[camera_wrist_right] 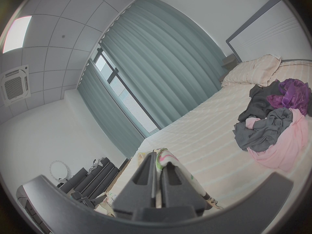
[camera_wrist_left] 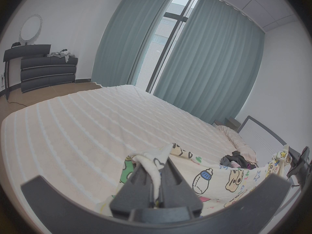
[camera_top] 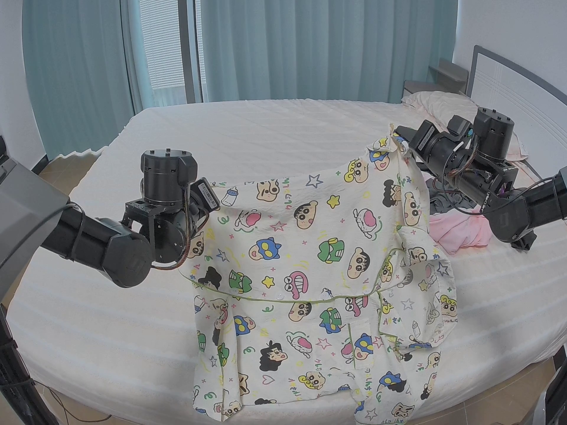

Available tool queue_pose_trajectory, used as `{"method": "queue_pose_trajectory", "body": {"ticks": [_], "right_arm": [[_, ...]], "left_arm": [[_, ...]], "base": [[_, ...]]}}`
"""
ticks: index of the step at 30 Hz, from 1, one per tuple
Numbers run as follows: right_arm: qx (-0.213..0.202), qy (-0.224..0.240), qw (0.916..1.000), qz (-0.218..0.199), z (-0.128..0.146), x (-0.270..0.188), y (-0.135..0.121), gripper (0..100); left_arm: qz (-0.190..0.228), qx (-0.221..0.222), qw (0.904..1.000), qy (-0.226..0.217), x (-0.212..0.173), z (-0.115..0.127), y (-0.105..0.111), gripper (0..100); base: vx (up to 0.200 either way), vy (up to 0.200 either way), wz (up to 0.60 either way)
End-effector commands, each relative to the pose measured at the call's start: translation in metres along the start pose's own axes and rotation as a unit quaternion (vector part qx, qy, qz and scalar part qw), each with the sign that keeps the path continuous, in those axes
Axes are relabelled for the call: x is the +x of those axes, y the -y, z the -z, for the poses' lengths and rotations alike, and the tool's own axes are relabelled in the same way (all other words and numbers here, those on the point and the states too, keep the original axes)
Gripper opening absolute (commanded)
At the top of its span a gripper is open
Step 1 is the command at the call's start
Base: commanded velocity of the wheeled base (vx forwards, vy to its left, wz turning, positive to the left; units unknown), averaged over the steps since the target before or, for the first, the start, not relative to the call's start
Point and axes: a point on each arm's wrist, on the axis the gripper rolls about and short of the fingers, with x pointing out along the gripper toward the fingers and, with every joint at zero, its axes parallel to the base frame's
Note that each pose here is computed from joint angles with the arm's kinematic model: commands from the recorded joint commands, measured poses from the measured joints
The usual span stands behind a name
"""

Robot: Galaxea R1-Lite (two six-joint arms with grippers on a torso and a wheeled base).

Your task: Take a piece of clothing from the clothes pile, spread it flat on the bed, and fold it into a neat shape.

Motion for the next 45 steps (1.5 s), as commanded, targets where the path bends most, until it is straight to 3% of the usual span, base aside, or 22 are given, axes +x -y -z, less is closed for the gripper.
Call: {"method": "queue_pose_trajectory", "body": {"ticks": [1, 6, 12, 24, 31, 45], "right_arm": [[0.001, -0.008, 0.9999, 0.007, 0.006, 0.003, 0.006, 0], [0.002, -0.010, 0.9998, 0.014, 0.008, 0.004, 0.012, 0], [0.003, -0.013, 0.9997, 0.020, 0.010, 0.006, 0.017, 0], [0.002, -0.010, 0.9992, 0.039, 0.013, 0.011, 0.028, 0], [0.002, -0.015, 0.9989, 0.045, 0.019, 0.014, 0.034, 0], [0.003, -0.023, 0.9959, 0.087, 0.029, 0.025, 0.074, 0]], "left_arm": [[0.000, 0.002, 1.0000, -0.004, 0.000, 0.003, -0.001, 0], [0.001, 0.001, 1.0000, -0.005, -0.001, 0.002, -0.001, 0], [-0.009, 0.007, 0.9999, -0.009, 0.001, 0.003, -0.007, 0], [-0.012, 0.005, 0.9999, -0.010, 0.009, -0.003, -0.015, 0], [-0.012, 0.011, 0.9996, -0.022, 0.018, 0.006, -0.015, 0], [-0.012, 0.019, 0.9989, -0.041, 0.059, 0.040, -0.008, 0]], "base": [[0.000, 0.000, 0.00], [0.000, 0.000, 0.00], [0.000, 0.200, 0.00], [0.000, 0.000, 0.00], [0.000, 0.000, 0.00], [0.000, 0.000, 0.00]]}}
